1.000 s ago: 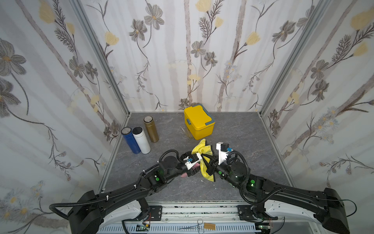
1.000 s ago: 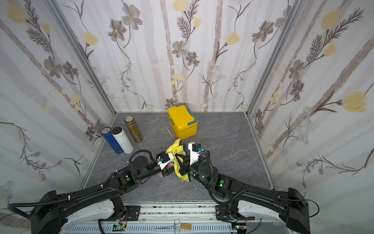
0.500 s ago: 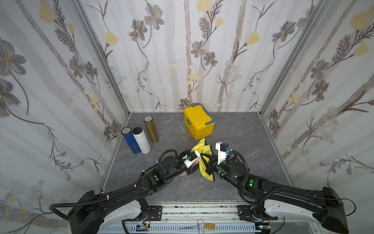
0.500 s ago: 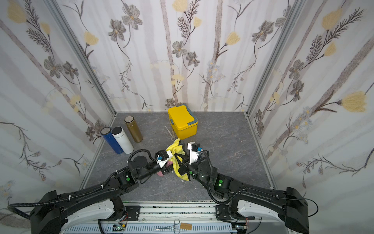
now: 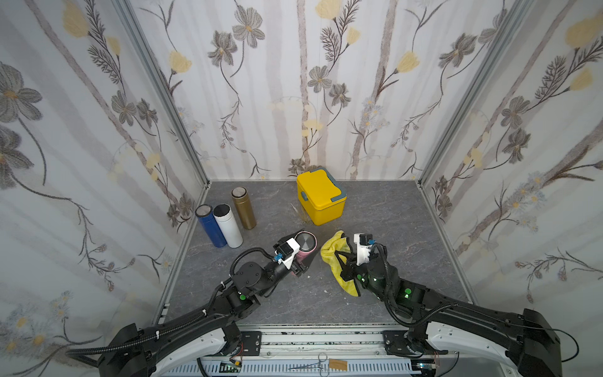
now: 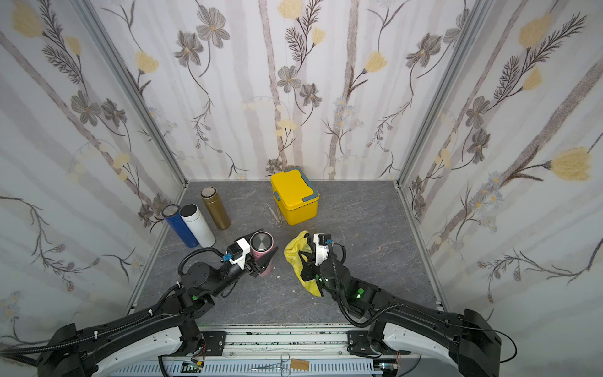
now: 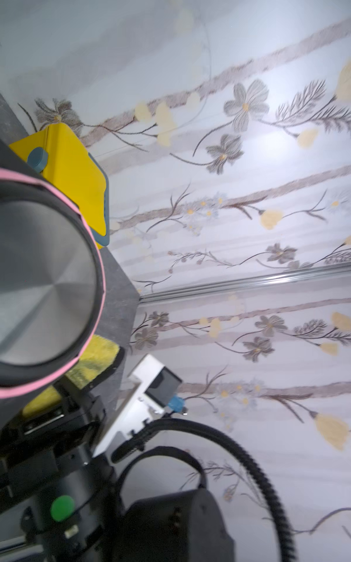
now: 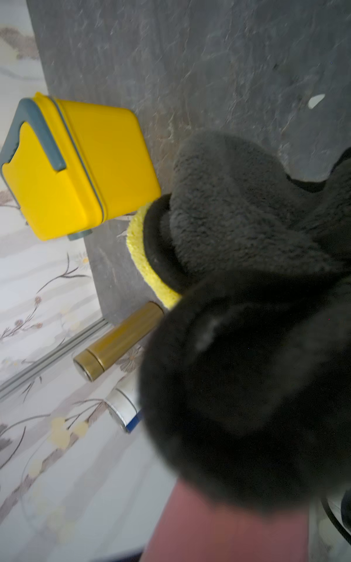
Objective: Wipe the surface of the thermos
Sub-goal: Wipe the dirt from the surface of the thermos.
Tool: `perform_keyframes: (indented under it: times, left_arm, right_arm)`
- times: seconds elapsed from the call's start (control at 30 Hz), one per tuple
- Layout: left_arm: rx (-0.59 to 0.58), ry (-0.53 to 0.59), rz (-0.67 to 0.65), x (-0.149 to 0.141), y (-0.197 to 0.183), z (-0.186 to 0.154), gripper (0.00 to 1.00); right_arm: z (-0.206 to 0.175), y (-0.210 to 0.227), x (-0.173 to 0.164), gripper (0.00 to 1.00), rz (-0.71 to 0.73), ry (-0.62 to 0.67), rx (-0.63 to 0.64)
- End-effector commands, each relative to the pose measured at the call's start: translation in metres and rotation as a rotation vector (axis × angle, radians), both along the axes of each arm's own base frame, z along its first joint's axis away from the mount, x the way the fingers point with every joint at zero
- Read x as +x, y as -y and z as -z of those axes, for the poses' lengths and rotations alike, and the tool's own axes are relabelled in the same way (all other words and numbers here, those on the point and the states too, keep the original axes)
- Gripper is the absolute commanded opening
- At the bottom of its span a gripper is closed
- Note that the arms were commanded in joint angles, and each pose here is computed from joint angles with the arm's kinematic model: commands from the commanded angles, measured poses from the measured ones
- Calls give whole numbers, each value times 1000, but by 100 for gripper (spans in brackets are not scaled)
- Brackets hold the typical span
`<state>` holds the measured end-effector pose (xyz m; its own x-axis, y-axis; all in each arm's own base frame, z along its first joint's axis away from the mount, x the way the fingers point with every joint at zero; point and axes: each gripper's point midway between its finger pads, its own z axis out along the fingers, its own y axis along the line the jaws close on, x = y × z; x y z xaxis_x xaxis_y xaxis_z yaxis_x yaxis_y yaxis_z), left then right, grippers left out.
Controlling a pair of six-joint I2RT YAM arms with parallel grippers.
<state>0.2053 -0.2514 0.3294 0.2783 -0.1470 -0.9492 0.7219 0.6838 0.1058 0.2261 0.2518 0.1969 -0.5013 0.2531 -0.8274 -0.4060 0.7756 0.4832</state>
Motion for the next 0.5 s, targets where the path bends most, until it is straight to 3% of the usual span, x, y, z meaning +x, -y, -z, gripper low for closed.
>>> perform_keyframes:
  times: [0.0,0.1,0.2,0.37,0.47]
  left_arm:
    - [-305,-34,-108,8,-42,-47,0]
    - [-458,-197,-224,27,-67,-57,0]
    - [-514,-291,-278,34,-79,-63,0]
    - [-594,-247,-197,19,-87,-67,0]
    - [-644,-242,-220,17,-98,-64,0]
  right_arm:
    - [19,11,8,0,43,-50,6]
    - [37,11,12,0,48,-72,-17]
    - [50,-4,9,0,-9,-95,-31]
    - [58,-55,-12,0,-165,-59,-24]
    - [61,-81,-22,0,-226,-37,-42]
